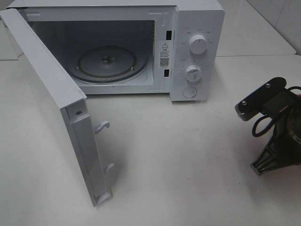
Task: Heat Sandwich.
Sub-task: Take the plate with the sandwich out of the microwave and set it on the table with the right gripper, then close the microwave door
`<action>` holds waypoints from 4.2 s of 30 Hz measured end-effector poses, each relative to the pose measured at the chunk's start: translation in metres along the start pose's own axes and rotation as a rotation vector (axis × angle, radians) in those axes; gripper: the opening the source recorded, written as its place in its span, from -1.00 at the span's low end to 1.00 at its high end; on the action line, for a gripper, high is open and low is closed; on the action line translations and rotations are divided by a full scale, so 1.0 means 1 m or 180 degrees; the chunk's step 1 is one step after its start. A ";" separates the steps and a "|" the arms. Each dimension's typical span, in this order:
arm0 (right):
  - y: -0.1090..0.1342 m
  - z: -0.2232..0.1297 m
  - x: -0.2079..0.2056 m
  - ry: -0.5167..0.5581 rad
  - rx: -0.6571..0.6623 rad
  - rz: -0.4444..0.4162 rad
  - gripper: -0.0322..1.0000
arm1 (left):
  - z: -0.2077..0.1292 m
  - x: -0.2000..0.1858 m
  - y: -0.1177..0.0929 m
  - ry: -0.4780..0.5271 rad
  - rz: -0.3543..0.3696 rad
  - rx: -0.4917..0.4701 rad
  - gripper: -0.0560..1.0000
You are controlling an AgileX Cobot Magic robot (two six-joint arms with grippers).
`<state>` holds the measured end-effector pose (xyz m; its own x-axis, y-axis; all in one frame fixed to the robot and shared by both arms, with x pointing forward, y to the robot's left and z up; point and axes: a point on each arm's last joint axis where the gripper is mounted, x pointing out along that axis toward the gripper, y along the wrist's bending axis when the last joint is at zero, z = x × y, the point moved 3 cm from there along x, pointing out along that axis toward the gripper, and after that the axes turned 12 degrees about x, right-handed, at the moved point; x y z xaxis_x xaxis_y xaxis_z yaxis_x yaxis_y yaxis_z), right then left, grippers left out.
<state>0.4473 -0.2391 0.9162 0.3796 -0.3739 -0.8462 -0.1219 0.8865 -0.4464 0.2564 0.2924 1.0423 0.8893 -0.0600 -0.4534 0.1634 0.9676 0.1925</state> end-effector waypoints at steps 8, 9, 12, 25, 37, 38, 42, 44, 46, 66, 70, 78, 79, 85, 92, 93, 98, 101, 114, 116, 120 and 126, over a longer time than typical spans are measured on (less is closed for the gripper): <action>0.013 0.018 0.016 0.0120 0.0164 -0.0076 -0.83 | 0.000 0.000 0.000 0.0000 0.0000 0.0000 0.94; 0.014 0.020 0.019 0.0135 0.0182 -0.0090 -0.83 | 0.000 0.000 0.000 0.0000 0.0000 0.0000 0.94; 0.018 0.025 0.023 0.0158 0.0209 -0.0118 -0.83 | 0.000 0.000 0.000 0.0000 0.0000 0.0000 0.94; 0.012 0.030 0.052 0.0318 0.0488 -0.0266 -0.82 | 0.000 0.000 0.000 0.0000 0.0000 0.0000 0.94; 0.008 0.026 0.083 0.0461 0.0723 -0.0299 -0.80 | 0.000 0.000 0.000 0.0000 0.0000 0.0000 0.94; 0.009 0.026 0.087 0.0457 0.0751 -0.0302 -0.80 | 0.000 0.000 0.000 0.0000 0.0000 0.0000 0.94; 0.008 0.026 0.090 0.0435 0.0754 -0.0356 -0.78 | 0.000 0.000 0.000 0.0000 0.0000 0.0000 0.94; 0.007 0.027 0.091 0.0429 0.0764 -0.0397 -0.77 | 0.000 0.000 0.000 0.0000 0.0000 0.0000 0.94; 0.007 0.027 0.092 0.0421 0.0771 -0.0411 -0.75 | 0.000 0.000 0.000 0.0000 0.0000 0.0000 0.94; 0.002 0.031 0.064 0.0399 0.0732 -0.0095 0.05 | 0.000 0.000 0.000 0.0000 0.0000 0.0000 0.94; -0.002 0.034 0.052 0.0322 0.0663 0.0007 0.16 | 0.000 0.000 0.000 0.0000 0.0000 0.0000 0.94; -0.010 0.038 0.026 0.0146 0.0510 0.0209 0.45 | 0.000 0.000 0.000 0.0000 0.0000 0.0000 0.94; -0.011 0.038 0.022 0.0120 0.0510 0.0245 0.47 | 0.000 0.000 0.000 0.0000 0.0000 0.0000 0.94; -0.017 0.036 -0.008 -0.0024 0.0572 0.0563 0.53 | 0.000 0.000 0.000 0.0000 0.0000 0.0000 0.94; -0.023 0.025 -0.041 -0.0103 0.0554 0.0920 0.53 | 0.000 0.000 0.000 0.0000 0.0000 0.0000 0.94; -0.023 0.025 -0.041 -0.0103 0.0554 0.0920 0.53 | 0.000 0.000 0.000 0.0000 0.0000 0.0000 0.94; -0.028 0.015 -0.068 -0.0209 0.0583 0.1199 0.53 | 0.000 0.000 0.000 0.0000 0.0000 0.0000 0.94; -0.031 0.008 -0.079 -0.0248 0.0573 0.1296 0.53 | 0.000 0.000 0.000 0.0000 0.0000 0.0000 0.94; -0.056 -0.028 -0.119 -0.0444 0.0616 0.1395 0.53 | 0.000 0.000 0.000 0.0000 0.0000 0.0000 0.94; -0.062 -0.038 -0.128 -0.0540 0.0645 0.1413 0.53 | 0.000 0.000 0.000 0.0000 0.0000 0.0000 0.94; -0.069 -0.052 -0.137 -0.0621 0.0663 0.1416 0.53 | 0.000 0.000 0.000 0.0000 0.0000 0.0000 0.94; -0.076 -0.076 -0.144 -0.0793 0.0735 0.1440 0.53 | 0.000 0.000 0.000 0.0000 0.0000 0.0000 0.94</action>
<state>0.3319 -0.2739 1.0498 0.5445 0.1079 -0.8318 -0.1296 0.9906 0.0437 0.2564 0.2924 1.0423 0.8893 -0.0600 -0.4534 0.1634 0.9676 0.1925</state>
